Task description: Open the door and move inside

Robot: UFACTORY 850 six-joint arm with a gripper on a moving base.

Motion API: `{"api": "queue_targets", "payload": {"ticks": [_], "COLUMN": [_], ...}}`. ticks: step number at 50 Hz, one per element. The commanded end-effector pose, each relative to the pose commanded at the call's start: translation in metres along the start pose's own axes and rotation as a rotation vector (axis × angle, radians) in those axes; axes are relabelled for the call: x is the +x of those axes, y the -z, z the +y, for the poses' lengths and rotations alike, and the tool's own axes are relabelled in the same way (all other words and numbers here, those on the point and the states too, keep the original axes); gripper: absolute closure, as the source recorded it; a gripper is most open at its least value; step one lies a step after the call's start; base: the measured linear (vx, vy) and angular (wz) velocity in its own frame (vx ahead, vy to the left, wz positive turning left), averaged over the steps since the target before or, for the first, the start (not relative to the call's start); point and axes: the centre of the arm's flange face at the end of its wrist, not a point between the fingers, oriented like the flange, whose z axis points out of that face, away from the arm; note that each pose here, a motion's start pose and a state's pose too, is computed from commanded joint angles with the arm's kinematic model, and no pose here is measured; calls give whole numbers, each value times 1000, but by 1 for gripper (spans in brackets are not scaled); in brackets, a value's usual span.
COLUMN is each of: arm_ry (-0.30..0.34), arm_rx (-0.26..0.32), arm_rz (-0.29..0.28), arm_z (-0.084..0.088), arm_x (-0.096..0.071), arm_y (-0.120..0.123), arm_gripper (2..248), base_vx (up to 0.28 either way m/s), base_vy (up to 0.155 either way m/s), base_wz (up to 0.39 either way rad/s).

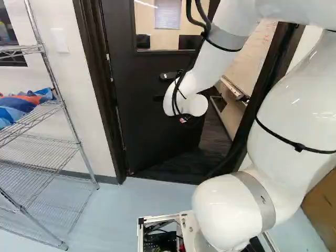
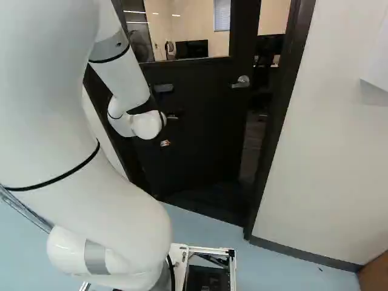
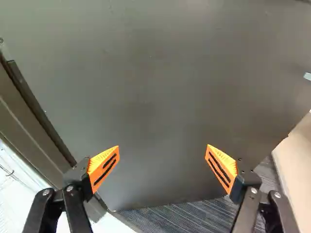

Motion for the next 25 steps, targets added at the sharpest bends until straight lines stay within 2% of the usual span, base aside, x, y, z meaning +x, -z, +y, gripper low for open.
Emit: {"api": "queue_targets", "payload": {"ticks": [25], "arm_ry": [0], "arm_rx": [0], "arm_rz": [0], "arm_z": [0], "arm_x": [0], "arm_y": [0], "arm_gripper": [3], "base_vx": [103], "base_vy": [54], "base_wz": [-14]}}
